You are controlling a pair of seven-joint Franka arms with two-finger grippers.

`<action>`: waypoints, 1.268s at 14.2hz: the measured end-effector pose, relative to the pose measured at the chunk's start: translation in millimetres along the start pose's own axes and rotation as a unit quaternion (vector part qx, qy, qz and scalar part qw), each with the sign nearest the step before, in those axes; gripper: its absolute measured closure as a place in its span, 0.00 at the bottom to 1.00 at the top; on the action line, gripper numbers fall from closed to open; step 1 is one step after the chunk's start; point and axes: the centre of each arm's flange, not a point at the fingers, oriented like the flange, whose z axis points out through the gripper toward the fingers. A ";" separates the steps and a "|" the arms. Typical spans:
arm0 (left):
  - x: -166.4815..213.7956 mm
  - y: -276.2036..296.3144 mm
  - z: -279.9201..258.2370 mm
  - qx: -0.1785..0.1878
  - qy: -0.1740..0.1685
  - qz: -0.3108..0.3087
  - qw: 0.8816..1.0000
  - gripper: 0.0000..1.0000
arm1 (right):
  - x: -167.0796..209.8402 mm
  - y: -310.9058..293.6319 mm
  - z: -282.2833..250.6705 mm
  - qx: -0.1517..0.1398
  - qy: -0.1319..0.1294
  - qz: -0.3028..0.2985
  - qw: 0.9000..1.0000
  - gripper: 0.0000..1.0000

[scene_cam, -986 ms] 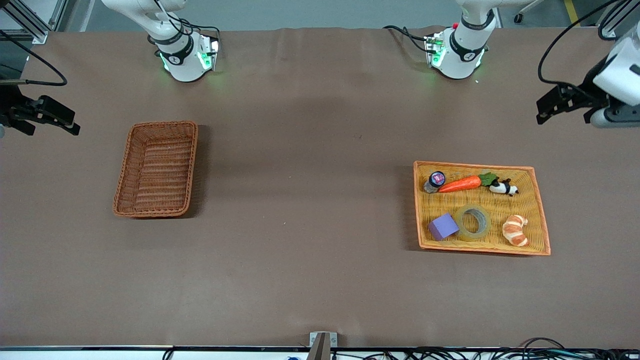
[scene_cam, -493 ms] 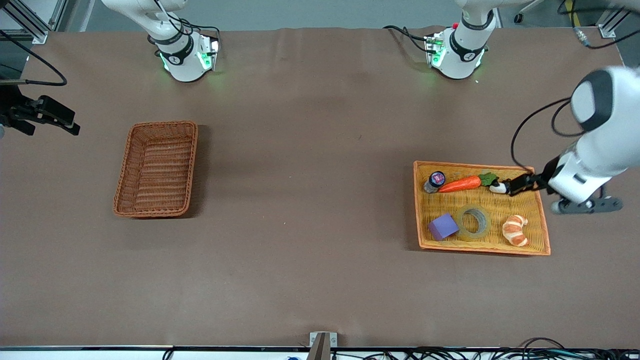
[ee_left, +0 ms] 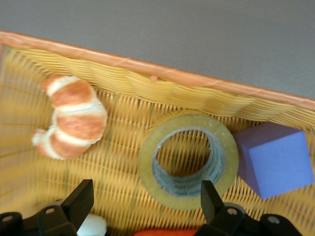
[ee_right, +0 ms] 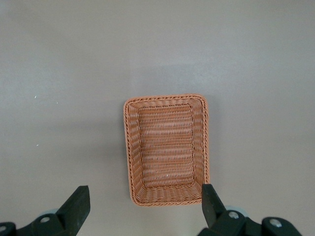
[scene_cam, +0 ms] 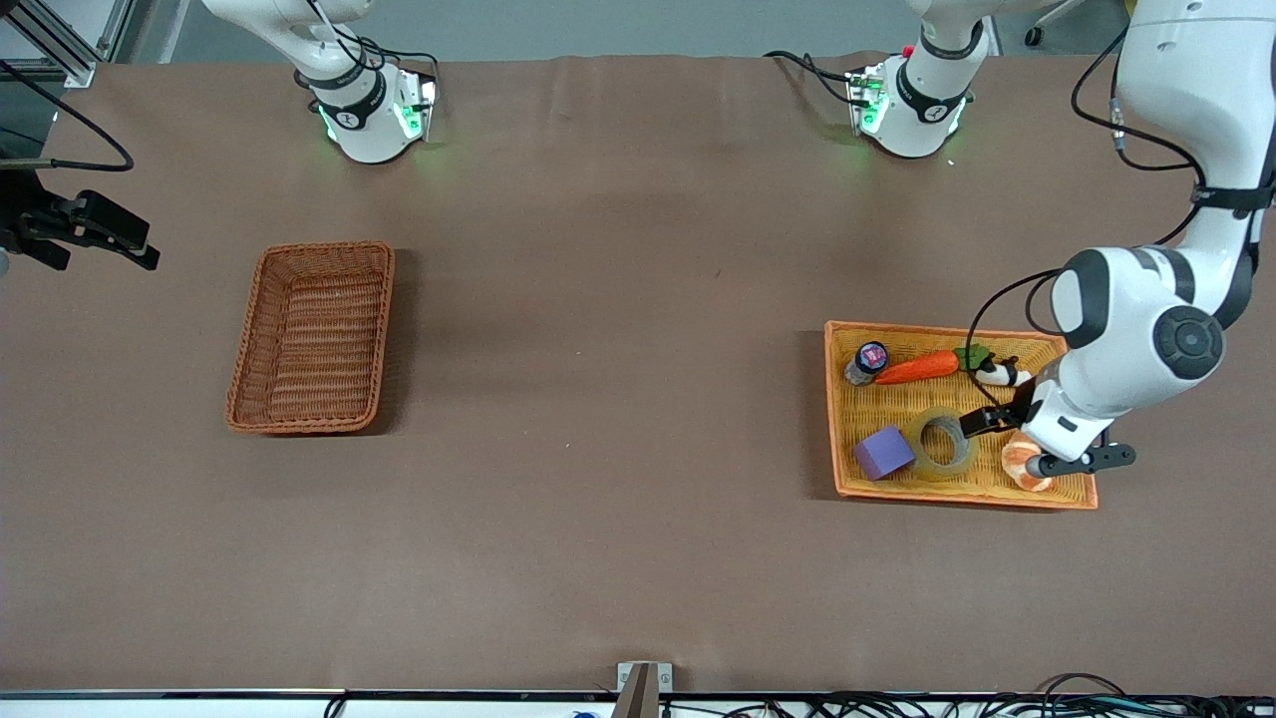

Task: Move tape to another basket
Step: 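Lower the left gripper onto the yellow tape roll in the orange tray and grasp it, then lift the tape roll and carry it toward the table middle with the left gripper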

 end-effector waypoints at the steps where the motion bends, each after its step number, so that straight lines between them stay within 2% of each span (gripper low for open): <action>1: 0.1 1.7 10.2 -0.001 -0.002 0.000 1.000 0.08 | 0.0 0.0 0.0 0.000 0.000 0.000 1.000 0.00; 4: -0.7 1.5 40.2 0.004 -0.009 0.007 1.000 0.18 | 0.0 0.0 0.0 0.000 0.000 0.000 1.000 0.00; 7: -1.9 0.4 57.7 0.011 -0.015 0.016 1.000 0.22 | 0.0 0.0 0.0 0.000 0.000 0.000 1.000 0.00; 8: -2.2 0.3 60.0 0.011 -0.017 0.016 1.000 0.28 | 0.0 0.0 0.0 0.000 0.000 0.000 1.000 0.00; 12: 6.3 -0.2 51.4 0.011 -0.005 0.016 1.000 0.72 | 0.0 0.0 0.0 0.000 0.000 0.000 1.000 0.00; 13: 9.9 -0.8 45.2 0.011 0.000 0.018 1.000 0.80 | 0.0 0.0 0.0 0.000 0.000 0.000 1.000 0.00; 15: 17.4 -0.9 20.2 0.017 0.011 0.024 1.000 0.79 | 0.0 0.0 0.1 0.000 0.000 0.000 1.000 0.00; 18: 18.4 27.2 -67.9 0.025 0.003 0.052 0.998 0.79 | 0.0 0.0 0.0 0.000 0.000 0.000 1.000 0.00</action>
